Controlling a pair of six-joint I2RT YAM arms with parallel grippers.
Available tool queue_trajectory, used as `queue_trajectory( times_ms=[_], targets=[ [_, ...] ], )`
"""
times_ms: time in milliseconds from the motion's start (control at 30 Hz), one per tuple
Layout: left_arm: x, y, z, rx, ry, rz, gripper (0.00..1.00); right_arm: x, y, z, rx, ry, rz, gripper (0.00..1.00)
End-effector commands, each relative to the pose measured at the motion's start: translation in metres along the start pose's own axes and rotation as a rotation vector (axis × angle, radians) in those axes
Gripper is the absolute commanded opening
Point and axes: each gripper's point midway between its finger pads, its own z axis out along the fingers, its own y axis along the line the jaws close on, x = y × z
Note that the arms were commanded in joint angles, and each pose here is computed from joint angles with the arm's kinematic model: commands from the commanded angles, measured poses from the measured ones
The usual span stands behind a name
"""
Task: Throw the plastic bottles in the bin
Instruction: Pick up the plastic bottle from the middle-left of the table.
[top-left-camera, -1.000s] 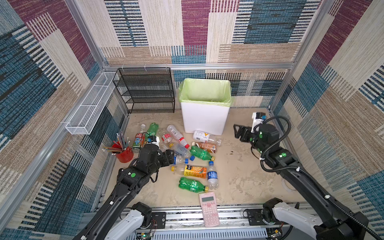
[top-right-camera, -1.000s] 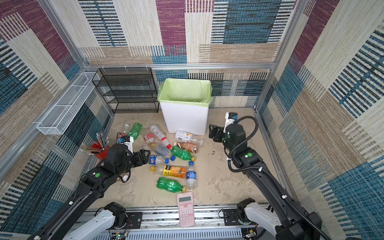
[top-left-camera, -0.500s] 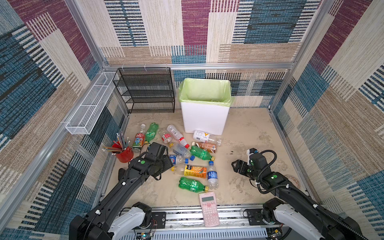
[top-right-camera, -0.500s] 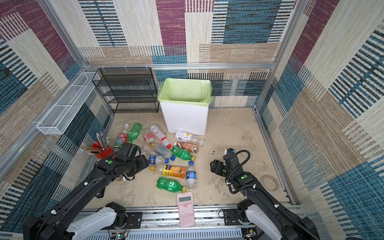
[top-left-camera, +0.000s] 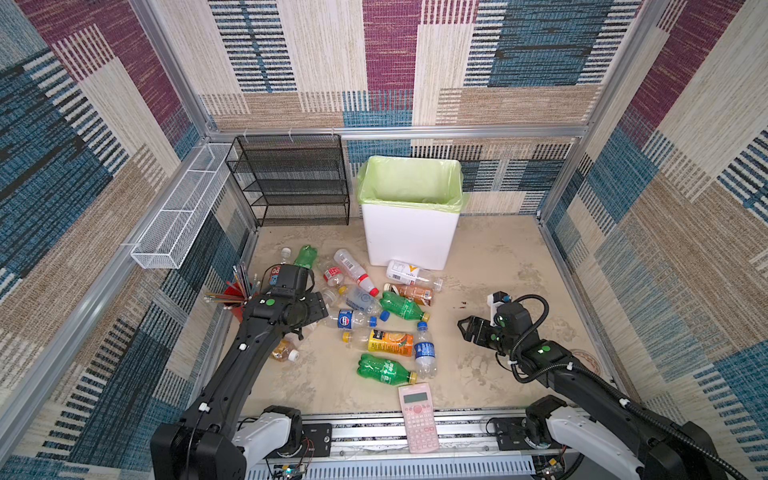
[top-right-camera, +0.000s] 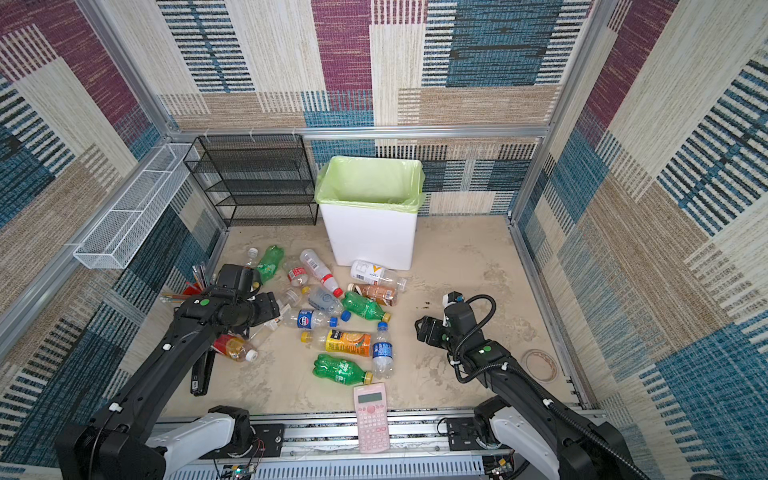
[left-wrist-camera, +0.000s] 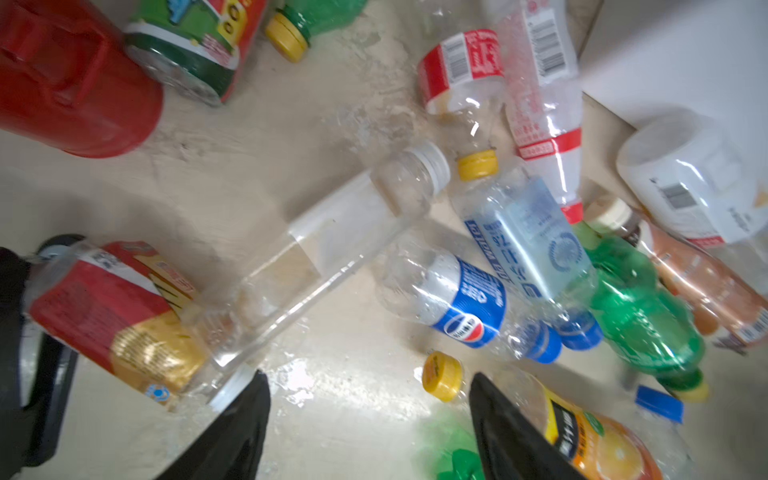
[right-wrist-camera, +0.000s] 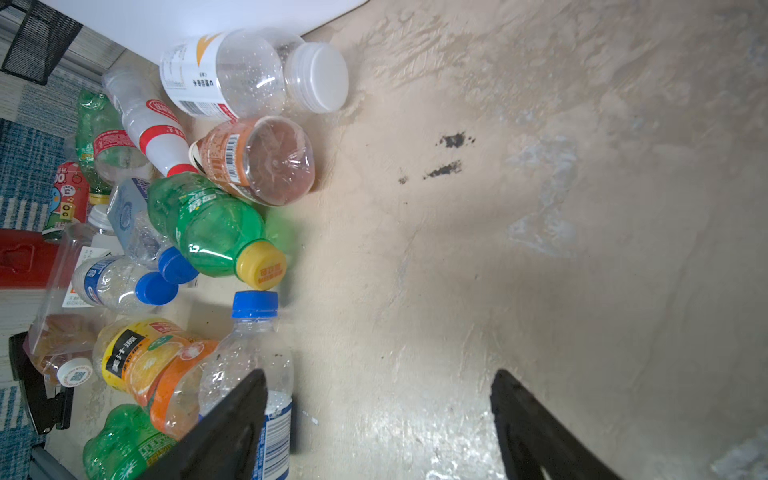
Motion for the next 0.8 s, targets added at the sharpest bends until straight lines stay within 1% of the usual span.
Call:
queue_trajectory(
  times_ms=[0,33,133,167,267,367,500,667,767],
  targets=[
    [0.013,0.043,0.002,-0.153,0.06,-0.129,0.72,-0.008,0.008,-0.001,-0.031,-0.025,-0.029,0.85],
    [0.018,0.05,0.004,-0.161,0.069,-0.201,0.72,-0.007,0.008,-0.001,-0.031,-0.023,-0.03,0.85],
    [0.031,0.073,0.006,-0.18,0.046,-0.441,0.63,-0.006,0.008,0.0,-0.037,-0.023,-0.029,0.85],
    [0.035,0.082,0.007,-0.19,0.039,-0.524,0.61,-0.005,0.008,0.0,-0.04,-0.021,-0.029,0.86],
    [0.041,0.099,0.013,-0.204,0.039,-0.685,0.6,-0.005,0.009,0.0,-0.045,-0.017,-0.038,0.86],
    [0.046,0.112,0.021,-0.24,0.054,-0.814,0.6,-0.002,0.009,0.0,-0.047,-0.012,-0.046,0.86],
    [0.036,0.123,0.027,-0.251,-0.005,-0.931,0.65,0.001,0.007,0.0,-0.048,-0.006,-0.048,0.86],
    [0.028,0.131,0.039,-0.278,0.043,-0.978,0.71,0.0,0.006,-0.001,-0.045,-0.013,-0.039,0.86],
    [0.027,0.135,0.048,-0.285,0.058,-1.02,0.71,0.001,0.005,0.0,-0.04,-0.011,-0.035,0.86]
  ],
)
